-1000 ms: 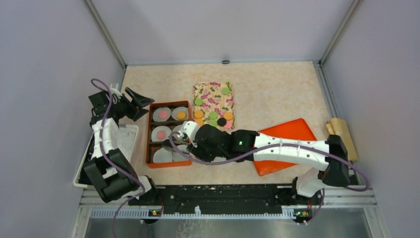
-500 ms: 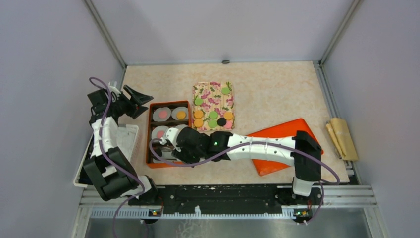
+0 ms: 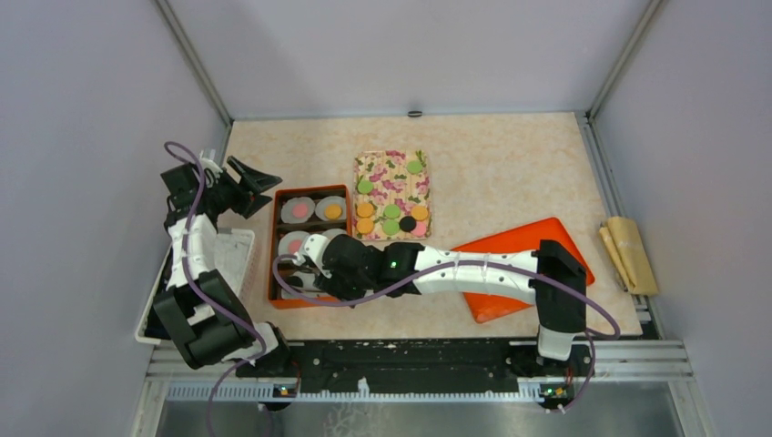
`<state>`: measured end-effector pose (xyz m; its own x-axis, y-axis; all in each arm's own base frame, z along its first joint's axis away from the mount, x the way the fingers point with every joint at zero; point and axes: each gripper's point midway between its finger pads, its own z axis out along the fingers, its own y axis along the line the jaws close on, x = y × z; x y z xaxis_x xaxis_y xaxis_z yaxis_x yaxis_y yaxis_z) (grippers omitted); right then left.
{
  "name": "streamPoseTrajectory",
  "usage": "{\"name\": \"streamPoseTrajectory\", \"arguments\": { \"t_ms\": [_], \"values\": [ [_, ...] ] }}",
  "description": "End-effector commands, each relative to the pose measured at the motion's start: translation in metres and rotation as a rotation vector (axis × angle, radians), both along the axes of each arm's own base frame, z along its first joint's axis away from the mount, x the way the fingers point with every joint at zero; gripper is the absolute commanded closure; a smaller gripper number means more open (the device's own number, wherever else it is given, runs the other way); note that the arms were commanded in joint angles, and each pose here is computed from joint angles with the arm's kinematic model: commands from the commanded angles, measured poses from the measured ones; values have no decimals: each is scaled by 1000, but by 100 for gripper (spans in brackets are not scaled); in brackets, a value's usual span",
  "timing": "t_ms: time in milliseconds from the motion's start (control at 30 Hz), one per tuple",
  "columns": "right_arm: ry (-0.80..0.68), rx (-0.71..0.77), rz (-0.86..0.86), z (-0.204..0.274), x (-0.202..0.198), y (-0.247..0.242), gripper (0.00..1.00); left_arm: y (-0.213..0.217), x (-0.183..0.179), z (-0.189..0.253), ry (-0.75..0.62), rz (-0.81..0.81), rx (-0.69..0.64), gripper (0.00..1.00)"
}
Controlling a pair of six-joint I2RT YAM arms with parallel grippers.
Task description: Pack the cookies
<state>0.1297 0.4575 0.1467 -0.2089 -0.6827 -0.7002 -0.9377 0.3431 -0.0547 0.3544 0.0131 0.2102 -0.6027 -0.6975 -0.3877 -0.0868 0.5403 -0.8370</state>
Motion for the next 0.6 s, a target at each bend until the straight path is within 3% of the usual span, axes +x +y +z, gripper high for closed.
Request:
{"name": "streamPoseTrajectory", "arguments": {
  "t_ms": [0, 267, 567],
  "values": [
    [-39, 123, 8, 39, 2, 20, 54, 1, 4, 15, -64, -15, 30, 19],
    [-102, 164, -64, 58, 15, 9, 55, 0, 3, 17, -66, -23, 28, 19],
    [-286, 165, -294, 110, 49, -56, 57, -1, 3, 21, -77, -26, 30, 19]
  ]
}}
